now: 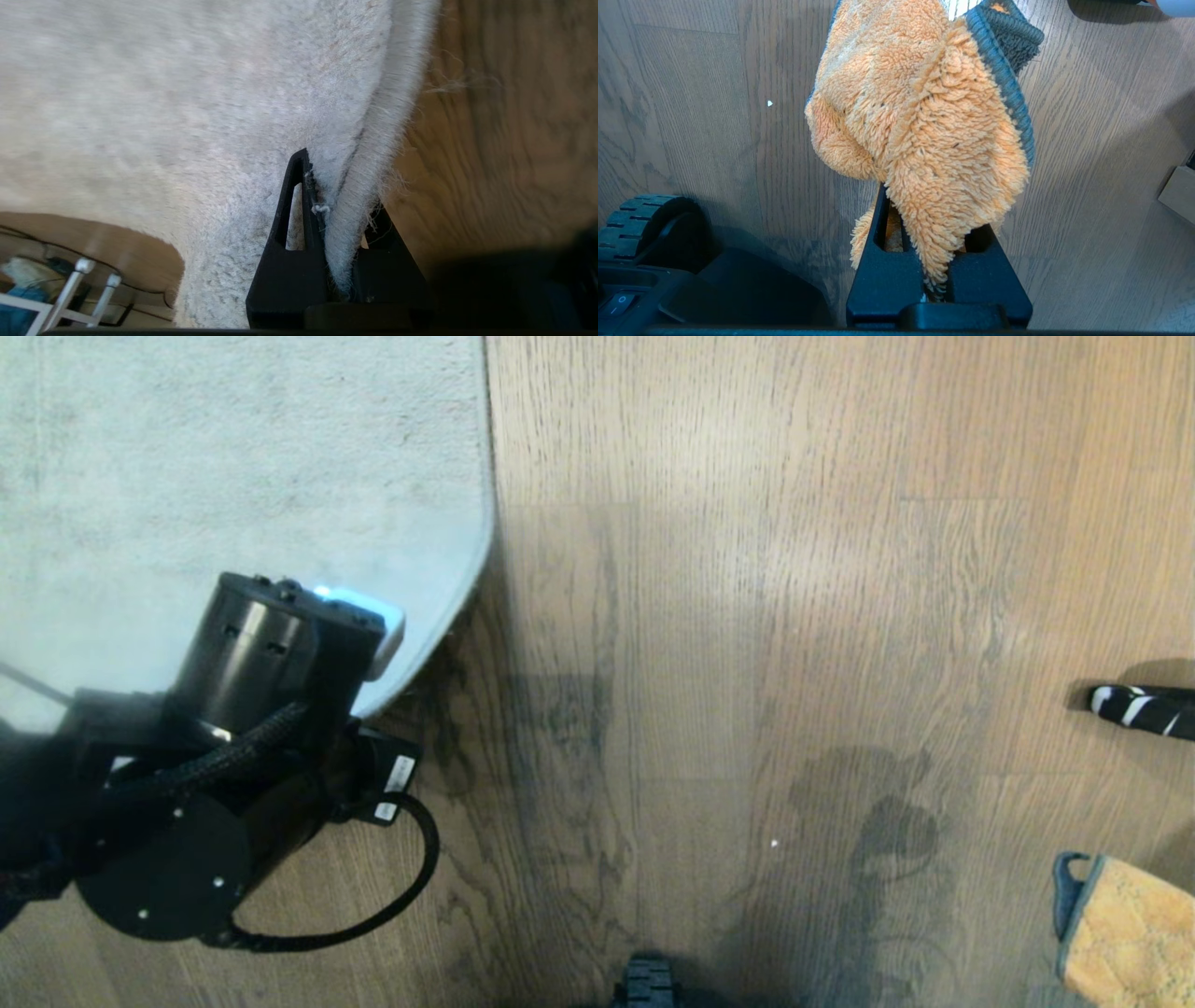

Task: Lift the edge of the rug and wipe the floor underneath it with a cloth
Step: Lift up the carpet

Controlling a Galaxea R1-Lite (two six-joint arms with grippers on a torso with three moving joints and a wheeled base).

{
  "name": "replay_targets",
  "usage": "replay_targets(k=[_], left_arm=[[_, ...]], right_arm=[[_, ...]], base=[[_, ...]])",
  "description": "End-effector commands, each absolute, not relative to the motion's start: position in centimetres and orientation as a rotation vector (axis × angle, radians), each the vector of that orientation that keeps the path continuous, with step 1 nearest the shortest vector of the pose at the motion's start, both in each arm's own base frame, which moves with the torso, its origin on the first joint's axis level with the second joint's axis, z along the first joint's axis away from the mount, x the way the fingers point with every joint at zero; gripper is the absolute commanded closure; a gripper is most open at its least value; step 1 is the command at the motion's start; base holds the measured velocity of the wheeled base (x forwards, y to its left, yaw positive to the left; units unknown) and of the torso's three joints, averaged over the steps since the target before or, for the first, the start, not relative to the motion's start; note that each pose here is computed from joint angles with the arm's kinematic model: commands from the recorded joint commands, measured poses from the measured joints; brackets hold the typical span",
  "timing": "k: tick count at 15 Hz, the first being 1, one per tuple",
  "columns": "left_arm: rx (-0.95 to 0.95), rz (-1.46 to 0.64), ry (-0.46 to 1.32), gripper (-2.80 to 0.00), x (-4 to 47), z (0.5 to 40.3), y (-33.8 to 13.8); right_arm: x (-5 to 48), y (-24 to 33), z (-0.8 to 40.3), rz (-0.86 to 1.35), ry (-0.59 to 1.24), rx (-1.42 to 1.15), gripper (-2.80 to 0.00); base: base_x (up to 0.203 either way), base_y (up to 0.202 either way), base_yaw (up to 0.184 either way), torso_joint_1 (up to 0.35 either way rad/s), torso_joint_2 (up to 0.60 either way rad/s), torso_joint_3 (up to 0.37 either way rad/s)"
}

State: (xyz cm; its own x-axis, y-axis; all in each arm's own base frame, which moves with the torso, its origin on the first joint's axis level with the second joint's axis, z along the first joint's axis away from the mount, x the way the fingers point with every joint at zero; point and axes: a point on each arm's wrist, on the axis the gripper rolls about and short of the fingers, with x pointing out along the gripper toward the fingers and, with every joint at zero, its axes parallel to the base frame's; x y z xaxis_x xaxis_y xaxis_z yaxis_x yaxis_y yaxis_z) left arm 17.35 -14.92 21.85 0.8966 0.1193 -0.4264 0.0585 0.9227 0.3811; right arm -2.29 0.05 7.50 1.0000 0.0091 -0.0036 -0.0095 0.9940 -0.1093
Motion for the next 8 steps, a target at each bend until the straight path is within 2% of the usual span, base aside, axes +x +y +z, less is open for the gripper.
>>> replay_targets(k=[1, 8], left_arm=[[0.387, -0.029, 0.522, 0.0, 16.6, 22.0, -14.3], [0.415, -0.027, 0.603, 0.0, 14.6, 23.3, -11.9]], right_arm=[[-2.3, 0.0, 7.5, 0.009, 0.004, -0.11, 0.0], [-2.3, 0.0, 7.5, 0.009, 0.004, -0.11, 0.0]], base=[[0.0, 0.0, 0.0, 0.0, 0.0, 0.0], [0.0, 0.0, 0.0, 0.0, 0.0, 0.0]])
